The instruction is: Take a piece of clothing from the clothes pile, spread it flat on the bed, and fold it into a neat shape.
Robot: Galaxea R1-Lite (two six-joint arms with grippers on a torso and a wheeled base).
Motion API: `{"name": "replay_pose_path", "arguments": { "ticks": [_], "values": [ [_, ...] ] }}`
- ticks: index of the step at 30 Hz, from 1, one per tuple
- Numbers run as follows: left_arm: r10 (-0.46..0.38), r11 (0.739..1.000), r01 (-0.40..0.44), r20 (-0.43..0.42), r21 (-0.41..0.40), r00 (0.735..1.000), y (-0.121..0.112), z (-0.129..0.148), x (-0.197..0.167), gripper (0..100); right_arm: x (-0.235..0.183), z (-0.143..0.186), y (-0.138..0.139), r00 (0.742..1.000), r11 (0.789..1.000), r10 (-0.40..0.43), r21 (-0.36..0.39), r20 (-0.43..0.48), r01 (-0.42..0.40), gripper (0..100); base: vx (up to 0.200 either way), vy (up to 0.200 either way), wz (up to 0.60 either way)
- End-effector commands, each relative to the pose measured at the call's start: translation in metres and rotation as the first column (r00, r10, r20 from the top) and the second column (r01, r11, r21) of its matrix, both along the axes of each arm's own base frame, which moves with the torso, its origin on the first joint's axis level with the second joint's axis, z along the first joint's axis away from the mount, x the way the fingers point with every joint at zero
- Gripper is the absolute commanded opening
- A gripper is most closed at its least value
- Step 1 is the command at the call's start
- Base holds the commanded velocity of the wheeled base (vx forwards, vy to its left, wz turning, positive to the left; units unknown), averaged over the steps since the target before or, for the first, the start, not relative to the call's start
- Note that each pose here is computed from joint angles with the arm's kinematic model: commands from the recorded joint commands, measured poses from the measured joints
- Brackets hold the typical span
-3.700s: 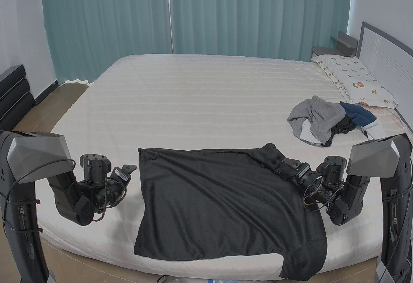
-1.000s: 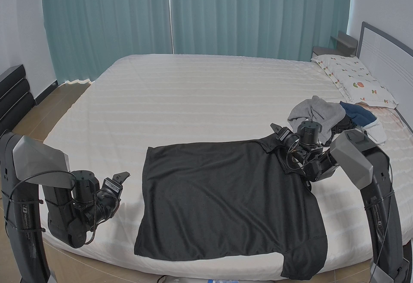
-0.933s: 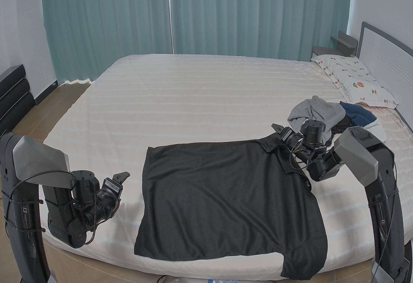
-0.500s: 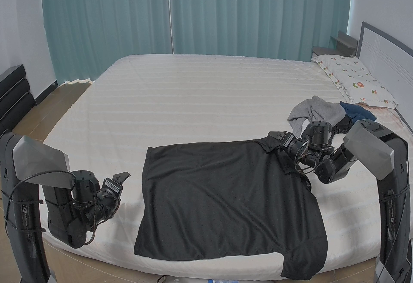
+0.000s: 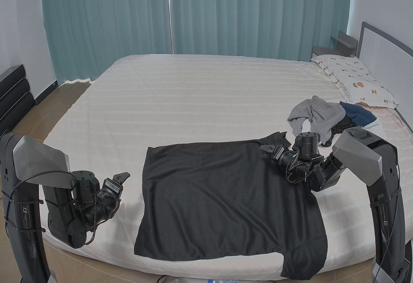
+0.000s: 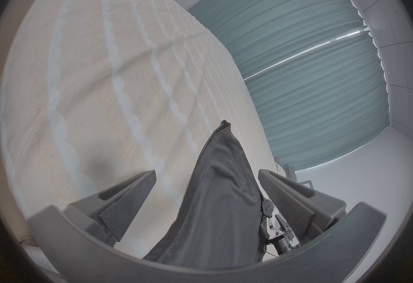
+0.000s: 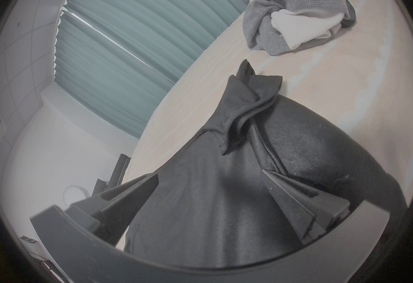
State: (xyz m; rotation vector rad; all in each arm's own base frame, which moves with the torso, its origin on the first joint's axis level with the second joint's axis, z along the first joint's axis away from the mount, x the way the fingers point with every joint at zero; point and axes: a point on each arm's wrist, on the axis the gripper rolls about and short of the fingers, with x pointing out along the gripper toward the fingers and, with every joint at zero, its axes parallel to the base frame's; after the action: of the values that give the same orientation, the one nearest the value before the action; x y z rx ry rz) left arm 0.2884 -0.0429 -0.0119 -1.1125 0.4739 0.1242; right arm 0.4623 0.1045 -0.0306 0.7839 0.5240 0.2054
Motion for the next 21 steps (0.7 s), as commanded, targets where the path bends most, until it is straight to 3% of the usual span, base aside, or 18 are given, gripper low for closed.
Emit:
{"name": "replay_pose_path", "arguments": {
  "ticks": [1,5,7,13,16,21],
  "values": [
    [-0.002,1.0,0.002,0.011,0.001,1.0,0.0,0.001,0.001,100,0.004,-0.007,0.0,1.0,0.999,-0.026,-0.021,-0.012,0.026,100,0.0,0.0,0.0],
    [0.0,1.0,0.0,0.011,-0.002,1.0,0.0,0.001,0.001,100,0.01,-0.003,-0.004,0.996,0.996,-0.084,-0.038,0.012,0.085,100,0.0,0.0,0.0],
    [-0.002,1.0,0.002,0.011,0.001,1.0,0.0,0.001,0.001,100,0.018,0.009,-0.012,0.983,0.983,-0.169,-0.059,0.069,0.173,100,0.0,0.0,0.0],
    [-0.002,1.0,0.002,0.011,0.001,1.0,0.0,0.001,0.001,100,0.033,0.02,-0.038,0.949,0.947,-0.267,-0.136,0.165,0.29,100,0.0,0.0,0.0],
    [-0.002,1.0,0.002,0.011,0.001,1.0,0.0,0.001,0.001,100,0.041,0.022,-0.059,0.929,0.929,-0.316,-0.134,0.194,0.344,100,0.0,0.0,0.0],
    [-0.002,1.0,0.002,0.011,0.001,1.0,0.0,0.001,0.001,100,0.045,0.029,-0.077,0.916,0.925,-0.344,-0.096,0.207,0.368,100,0.0,0.0,0.0]
  ]
}}
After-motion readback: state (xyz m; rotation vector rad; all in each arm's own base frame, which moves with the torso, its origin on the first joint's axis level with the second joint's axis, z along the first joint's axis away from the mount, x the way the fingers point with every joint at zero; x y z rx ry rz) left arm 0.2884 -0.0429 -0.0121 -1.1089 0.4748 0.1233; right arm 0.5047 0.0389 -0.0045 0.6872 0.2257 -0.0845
